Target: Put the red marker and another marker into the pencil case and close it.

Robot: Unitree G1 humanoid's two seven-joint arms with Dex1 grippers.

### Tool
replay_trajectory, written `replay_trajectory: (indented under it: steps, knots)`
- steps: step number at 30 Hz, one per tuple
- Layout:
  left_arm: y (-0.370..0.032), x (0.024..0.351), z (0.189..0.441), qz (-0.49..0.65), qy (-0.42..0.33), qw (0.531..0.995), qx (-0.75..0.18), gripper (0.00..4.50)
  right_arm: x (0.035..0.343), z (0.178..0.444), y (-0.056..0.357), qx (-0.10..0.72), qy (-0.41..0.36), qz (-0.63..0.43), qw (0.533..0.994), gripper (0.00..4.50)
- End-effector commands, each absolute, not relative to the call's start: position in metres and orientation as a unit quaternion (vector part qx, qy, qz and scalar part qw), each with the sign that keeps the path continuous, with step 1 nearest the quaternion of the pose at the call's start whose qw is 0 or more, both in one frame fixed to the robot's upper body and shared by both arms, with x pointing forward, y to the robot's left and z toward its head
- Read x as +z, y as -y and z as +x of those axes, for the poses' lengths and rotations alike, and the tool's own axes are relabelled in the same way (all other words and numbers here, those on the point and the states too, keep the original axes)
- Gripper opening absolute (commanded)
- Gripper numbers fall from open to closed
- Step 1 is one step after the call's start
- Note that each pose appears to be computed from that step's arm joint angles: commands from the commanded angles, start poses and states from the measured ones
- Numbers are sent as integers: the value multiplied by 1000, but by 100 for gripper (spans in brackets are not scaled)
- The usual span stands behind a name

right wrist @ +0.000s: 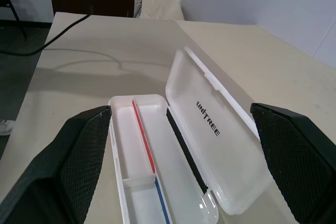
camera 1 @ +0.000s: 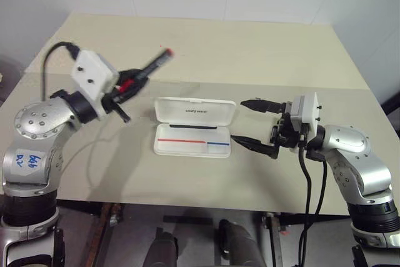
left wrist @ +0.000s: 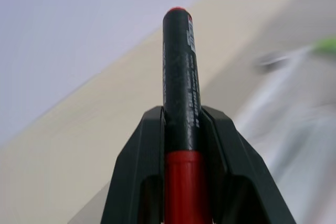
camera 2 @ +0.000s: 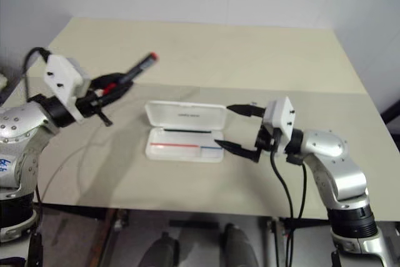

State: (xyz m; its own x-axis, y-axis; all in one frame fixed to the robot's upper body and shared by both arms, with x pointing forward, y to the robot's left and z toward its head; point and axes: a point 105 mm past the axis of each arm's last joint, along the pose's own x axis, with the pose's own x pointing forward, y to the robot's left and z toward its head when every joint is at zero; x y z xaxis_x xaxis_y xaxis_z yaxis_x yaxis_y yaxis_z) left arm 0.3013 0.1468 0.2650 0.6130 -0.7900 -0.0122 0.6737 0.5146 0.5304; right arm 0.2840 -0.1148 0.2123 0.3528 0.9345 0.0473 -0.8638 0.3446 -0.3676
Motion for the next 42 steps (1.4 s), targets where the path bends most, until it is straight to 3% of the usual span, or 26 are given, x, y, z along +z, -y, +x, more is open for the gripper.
replay_trajectory:
  steps: [1, 5, 14, 21, 28, 39, 42]
  knots:
    - [-133, 270, 293, 276, 124, 824, -480, 60, 222, 280, 110, 557, 149, -152, 803, 450]
    - [-125, 244, 301, 299, 66, 797, -521, 60, 223, 280, 111, 553, 151, -153, 805, 450]
    - [-117, 186, 324, 372, 9, 744, -555, 60, 220, 277, 116, 544, 148, -156, 811, 450]
    - [-111, 166, 347, 427, 14, 720, -546, 60, 218, 278, 115, 539, 148, -157, 815, 450]
    - [-96, 172, 352, 423, 46, 717, -552, 60, 216, 279, 113, 535, 145, -158, 817, 450]
    - [-82, 177, 341, 398, 57, 718, -568, 432, 214, 281, 115, 530, 146, -159, 820, 450]
    - [-79, 187, 332, 389, 72, 716, -575, 446, 213, 281, 115, 529, 143, -161, 821, 450]
